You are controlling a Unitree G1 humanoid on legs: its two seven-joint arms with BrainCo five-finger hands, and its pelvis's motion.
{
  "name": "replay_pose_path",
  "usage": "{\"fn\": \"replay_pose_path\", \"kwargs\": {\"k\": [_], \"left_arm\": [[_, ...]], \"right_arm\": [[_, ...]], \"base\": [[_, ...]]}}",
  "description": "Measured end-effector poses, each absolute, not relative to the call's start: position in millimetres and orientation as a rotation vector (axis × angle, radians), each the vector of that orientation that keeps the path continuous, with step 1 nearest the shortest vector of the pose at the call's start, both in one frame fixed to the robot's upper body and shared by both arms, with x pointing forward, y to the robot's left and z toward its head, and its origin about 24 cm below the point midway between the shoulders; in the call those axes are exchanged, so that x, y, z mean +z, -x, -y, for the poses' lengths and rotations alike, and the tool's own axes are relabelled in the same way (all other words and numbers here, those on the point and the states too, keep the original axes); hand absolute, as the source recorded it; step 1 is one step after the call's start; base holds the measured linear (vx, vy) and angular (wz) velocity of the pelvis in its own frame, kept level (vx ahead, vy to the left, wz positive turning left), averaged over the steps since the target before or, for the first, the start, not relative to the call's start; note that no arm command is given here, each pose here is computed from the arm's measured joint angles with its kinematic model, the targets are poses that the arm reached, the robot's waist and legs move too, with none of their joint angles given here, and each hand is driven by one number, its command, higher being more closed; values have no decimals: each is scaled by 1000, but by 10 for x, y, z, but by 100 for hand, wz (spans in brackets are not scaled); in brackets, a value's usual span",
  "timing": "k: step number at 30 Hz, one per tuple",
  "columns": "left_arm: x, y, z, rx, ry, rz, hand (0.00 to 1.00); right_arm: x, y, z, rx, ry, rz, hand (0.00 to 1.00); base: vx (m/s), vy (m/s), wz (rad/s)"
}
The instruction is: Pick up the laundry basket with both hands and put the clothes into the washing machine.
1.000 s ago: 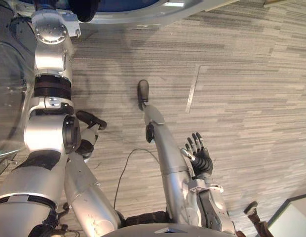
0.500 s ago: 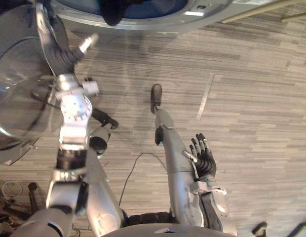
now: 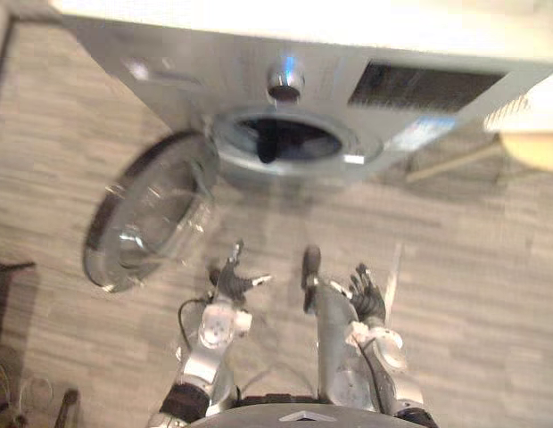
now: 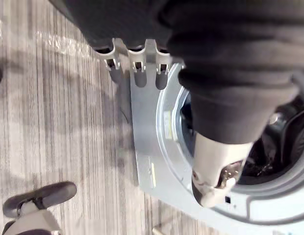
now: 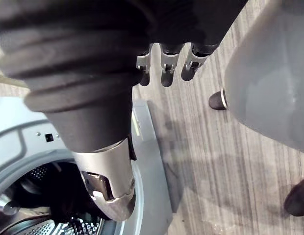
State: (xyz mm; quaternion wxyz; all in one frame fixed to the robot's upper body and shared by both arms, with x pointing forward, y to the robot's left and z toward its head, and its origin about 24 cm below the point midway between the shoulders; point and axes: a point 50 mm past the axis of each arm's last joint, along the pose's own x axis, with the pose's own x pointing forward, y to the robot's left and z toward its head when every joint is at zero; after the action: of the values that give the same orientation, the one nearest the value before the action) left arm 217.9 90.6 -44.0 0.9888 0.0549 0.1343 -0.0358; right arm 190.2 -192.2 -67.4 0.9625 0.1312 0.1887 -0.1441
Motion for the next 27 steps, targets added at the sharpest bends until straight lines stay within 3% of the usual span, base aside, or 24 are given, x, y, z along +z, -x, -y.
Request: {"fn": "replay_pose_path", "kwargs": {"k": [8,16,21,25,27], "left_arm": [[-556,-2022,-1073,-10,-8,-336,0],[289,-2219,-1647,191,28,47,0],[946,-2257,-2029,339,-10,370,0],[932,-2222,-2280,491,-73,368,0],[712,-2259,-2596,604,-137,241,0]], "right_arm": [[-1209,-1370,2276,-509,-233,-693,0],[-1368,-1136,2221,-598,-310,-778,0],[-1378,-1205,2260,-542,-248,-805,0],[-1461,-1097,2151,-463,-206,-881,0],[-1495,-1080,2043,-381,-178,-920,0]], "base": [[74,89,39],[-63,238,24],[-69,176,-5],[-6,-12,-1],[-8,-185,-38]]}}
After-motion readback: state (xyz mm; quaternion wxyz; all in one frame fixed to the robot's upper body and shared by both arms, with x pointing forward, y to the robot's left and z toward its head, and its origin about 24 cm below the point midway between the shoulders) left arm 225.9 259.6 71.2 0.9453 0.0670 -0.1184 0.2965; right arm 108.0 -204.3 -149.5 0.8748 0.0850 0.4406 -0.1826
